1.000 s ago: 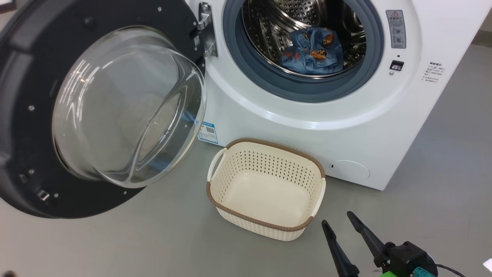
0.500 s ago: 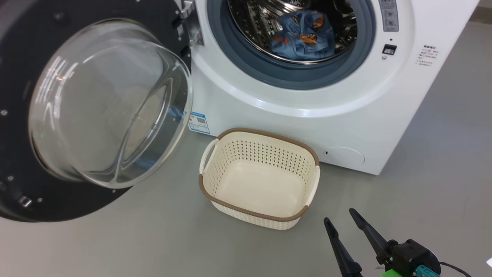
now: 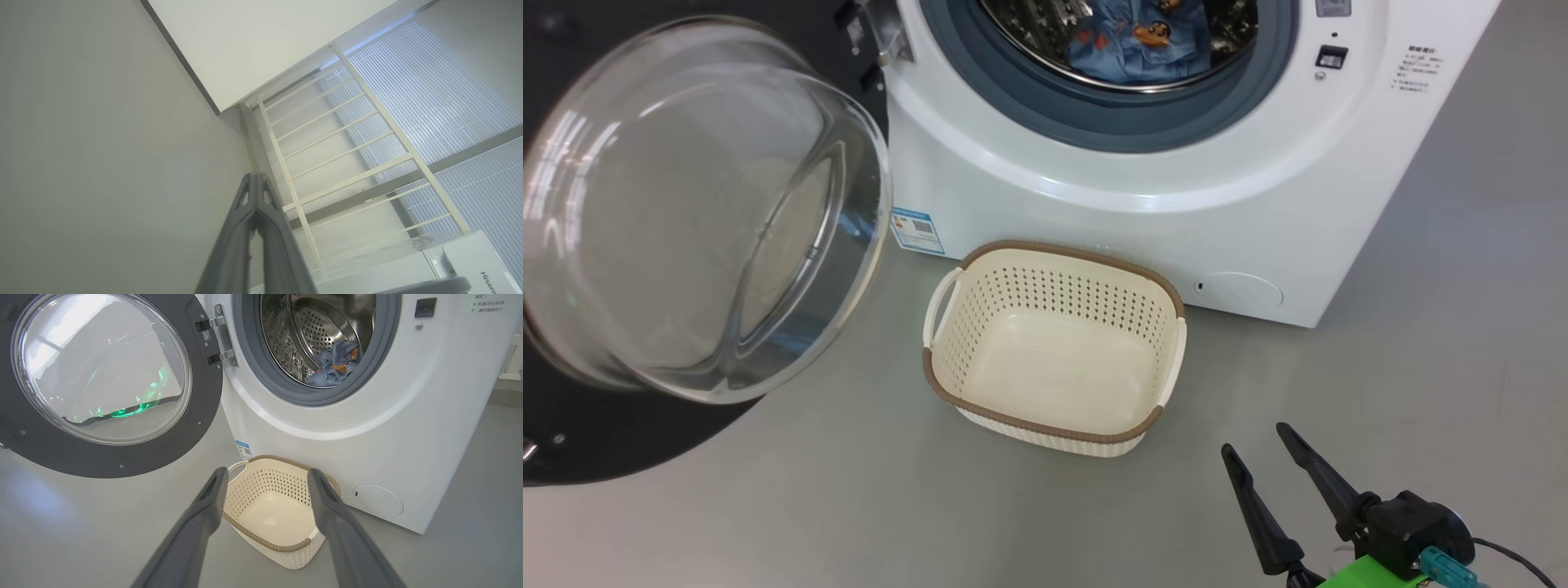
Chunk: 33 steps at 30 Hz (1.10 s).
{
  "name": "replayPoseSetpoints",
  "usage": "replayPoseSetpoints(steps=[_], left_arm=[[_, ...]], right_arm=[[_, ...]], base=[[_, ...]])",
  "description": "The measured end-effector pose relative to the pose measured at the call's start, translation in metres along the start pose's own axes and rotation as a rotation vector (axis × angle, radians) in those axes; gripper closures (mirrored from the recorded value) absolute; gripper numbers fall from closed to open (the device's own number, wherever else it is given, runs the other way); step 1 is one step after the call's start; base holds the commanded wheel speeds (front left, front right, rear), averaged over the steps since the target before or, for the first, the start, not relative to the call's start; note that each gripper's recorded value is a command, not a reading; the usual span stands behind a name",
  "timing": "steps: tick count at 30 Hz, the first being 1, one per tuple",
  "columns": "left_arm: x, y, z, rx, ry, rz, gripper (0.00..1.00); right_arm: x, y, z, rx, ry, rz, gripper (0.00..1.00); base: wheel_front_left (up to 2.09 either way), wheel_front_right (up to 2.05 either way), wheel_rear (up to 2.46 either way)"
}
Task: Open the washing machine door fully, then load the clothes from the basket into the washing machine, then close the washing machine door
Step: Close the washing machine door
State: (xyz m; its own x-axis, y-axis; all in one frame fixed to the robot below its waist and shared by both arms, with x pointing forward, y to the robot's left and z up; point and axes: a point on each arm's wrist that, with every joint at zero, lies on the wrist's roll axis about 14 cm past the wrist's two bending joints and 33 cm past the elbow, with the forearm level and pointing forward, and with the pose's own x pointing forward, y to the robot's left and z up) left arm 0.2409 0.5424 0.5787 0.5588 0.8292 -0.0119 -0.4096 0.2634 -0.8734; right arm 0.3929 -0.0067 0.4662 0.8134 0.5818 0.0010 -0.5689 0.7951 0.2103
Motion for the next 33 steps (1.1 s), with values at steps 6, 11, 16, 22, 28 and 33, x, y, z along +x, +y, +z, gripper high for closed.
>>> replayPoseSetpoints(steps=[6, 11, 16, 22, 28, 33], left_arm=[[0.009, 0.005, -0.022, -0.117, 0.096, 0.018, 1.00], [0.011, 0.004, -0.041, -0.173, 0.191, 0.005, 1.00], [0.010, 0.001, -0.053, -0.189, 0.264, -0.013, 1.00], [0.007, -0.007, -0.064, -0.203, 0.362, -0.045, 1.00], [0.001, -0.019, -0.073, -0.213, 0.446, -0.091, 1.00], [-0.006, -0.025, -0.077, -0.215, 0.510, -0.119, 1.00]], right_arm=[[-0.002, -0.011, -0.005, -0.017, 0.016, -0.013, 0.00], [0.001, -0.015, -0.002, -0.019, 0.011, -0.018, 0.00], [0.002, -0.017, -0.005, -0.017, 0.022, -0.022, 0.00], [0.003, -0.018, -0.006, -0.015, 0.025, -0.021, 0.00], [0.003, -0.017, -0.006, -0.016, 0.026, -0.018, 0.00], [0.004, -0.016, -0.005, -0.018, 0.025, -0.017, 0.00]], base=[[0.00, 0.00, 0.00], [0.00, 0.00, 0.00], [0.00, 0.00, 0.00], [0.00, 0.00, 0.00], [0.00, 0.00, 0.00], [0.00, 0.00, 0.00]])
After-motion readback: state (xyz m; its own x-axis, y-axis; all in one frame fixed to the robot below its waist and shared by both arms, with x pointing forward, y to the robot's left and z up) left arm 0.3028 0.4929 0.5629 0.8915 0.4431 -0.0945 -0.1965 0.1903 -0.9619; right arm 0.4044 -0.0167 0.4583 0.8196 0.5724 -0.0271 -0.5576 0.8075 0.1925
